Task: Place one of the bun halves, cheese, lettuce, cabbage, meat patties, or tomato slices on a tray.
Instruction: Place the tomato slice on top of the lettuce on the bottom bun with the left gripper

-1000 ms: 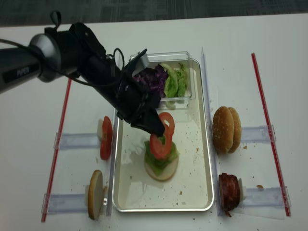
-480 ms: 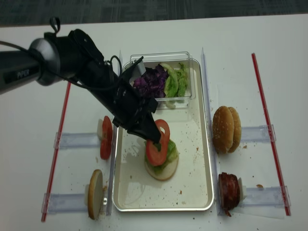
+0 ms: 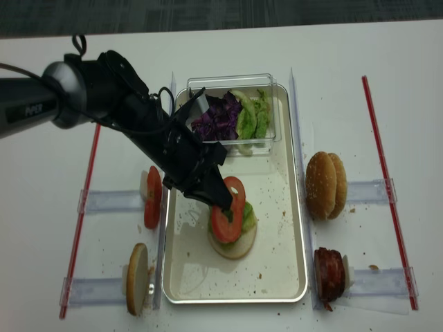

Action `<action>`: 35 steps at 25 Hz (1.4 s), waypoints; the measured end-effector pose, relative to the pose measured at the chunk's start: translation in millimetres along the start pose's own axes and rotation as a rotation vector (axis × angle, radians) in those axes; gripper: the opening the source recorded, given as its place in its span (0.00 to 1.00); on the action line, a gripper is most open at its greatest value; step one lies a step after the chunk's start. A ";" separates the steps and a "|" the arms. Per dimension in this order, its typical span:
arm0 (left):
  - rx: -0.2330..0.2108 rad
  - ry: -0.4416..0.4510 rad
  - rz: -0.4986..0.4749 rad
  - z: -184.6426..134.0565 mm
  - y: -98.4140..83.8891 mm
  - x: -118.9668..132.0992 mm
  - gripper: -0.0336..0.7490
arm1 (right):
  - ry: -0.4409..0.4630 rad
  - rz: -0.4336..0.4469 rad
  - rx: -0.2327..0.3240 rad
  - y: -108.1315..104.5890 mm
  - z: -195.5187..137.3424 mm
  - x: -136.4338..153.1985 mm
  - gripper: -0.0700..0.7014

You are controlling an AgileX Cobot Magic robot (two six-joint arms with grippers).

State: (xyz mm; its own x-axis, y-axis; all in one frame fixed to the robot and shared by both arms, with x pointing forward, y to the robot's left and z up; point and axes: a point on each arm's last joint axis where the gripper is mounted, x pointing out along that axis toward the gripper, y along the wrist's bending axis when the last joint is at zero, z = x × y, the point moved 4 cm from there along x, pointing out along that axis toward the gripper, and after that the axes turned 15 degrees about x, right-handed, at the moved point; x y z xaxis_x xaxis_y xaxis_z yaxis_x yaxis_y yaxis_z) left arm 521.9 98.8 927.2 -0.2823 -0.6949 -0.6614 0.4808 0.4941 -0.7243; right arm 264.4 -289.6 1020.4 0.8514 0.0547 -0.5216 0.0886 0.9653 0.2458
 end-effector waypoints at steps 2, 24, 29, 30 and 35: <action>-0.001 -0.002 -0.001 0.2 -0.2 0.0 0.09 | 0.000 0.000 0.000 0.0 0.0 0.0 0.97; 0.031 0.075 -0.009 -4.3 -2.0 23.9 0.09 | 0.000 0.000 0.000 0.0 0.0 0.0 0.97; 0.035 0.069 -0.015 -3.6 -2.7 24.0 0.09 | 0.000 0.000 0.000 0.0 0.0 0.0 0.97; 0.034 0.065 -0.018 -3.1 -3.2 24.0 0.09 | 0.000 0.000 0.000 0.0 0.0 0.0 0.97; 0.036 0.050 -0.007 -1.0 -1.8 24.2 0.09 | 0.000 0.000 0.000 0.0 0.0 0.0 0.97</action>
State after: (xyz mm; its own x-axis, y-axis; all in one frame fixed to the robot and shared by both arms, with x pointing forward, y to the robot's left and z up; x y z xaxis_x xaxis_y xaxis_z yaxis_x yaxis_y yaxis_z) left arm 513.4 81.7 912.3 -0.3263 -0.6712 -0.6656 0.5079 0.4694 -0.7223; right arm 264.4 -289.6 1020.4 0.8514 0.0547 -0.5216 0.0886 0.9653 0.2458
